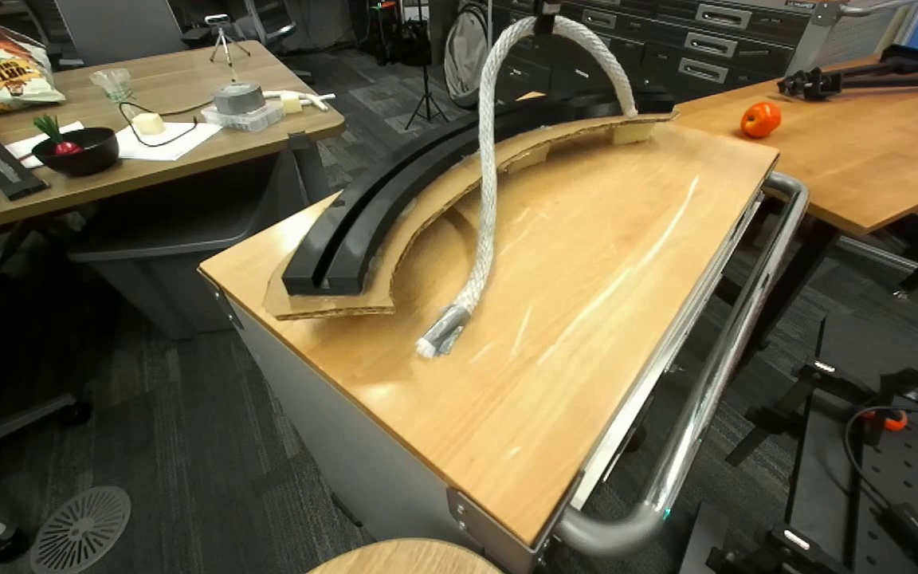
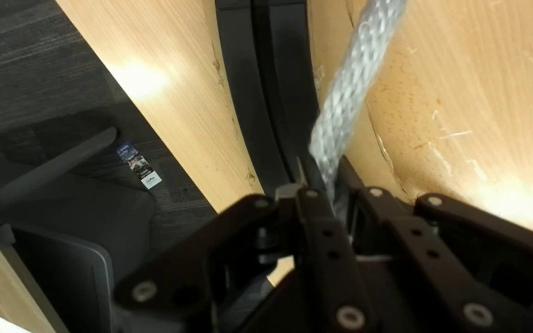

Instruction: Place the rope along the middle of the black object

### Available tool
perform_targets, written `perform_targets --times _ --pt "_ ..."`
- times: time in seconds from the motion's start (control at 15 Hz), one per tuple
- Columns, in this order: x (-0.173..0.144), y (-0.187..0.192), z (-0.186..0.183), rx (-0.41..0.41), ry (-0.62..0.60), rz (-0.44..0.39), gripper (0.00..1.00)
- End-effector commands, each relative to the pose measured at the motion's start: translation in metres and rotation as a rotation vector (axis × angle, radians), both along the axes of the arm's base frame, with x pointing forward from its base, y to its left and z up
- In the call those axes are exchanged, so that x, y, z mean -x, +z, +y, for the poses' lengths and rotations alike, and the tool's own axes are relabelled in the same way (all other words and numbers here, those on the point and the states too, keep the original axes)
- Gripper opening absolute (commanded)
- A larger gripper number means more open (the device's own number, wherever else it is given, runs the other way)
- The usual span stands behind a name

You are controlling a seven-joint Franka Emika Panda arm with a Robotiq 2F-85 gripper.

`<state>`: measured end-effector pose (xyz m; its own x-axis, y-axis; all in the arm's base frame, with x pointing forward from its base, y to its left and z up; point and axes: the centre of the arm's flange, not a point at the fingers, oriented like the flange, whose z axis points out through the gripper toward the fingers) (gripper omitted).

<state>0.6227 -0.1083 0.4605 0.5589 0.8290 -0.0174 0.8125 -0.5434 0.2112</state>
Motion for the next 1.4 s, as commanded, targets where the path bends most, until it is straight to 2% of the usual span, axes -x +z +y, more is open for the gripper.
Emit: perform_targets --times 0.0,0.27,0.53,0.73,1.33 --pt "-0.039 0.0 -0.012 0.04 0.004 0.072 0.09" --pt "-0.056 -0.027 -0.022 0.093 -0.017 0.15 0.08" --pt "-0.066 -0.053 -0.027 0.226 -0.029 0.204 0.08" --pt "-0.07 -0.065 -0.025 0.323 -0.027 0.213 0.09" --pt "-0.061 -0.046 -0.017 0.475 -0.051 0.198 0.08"
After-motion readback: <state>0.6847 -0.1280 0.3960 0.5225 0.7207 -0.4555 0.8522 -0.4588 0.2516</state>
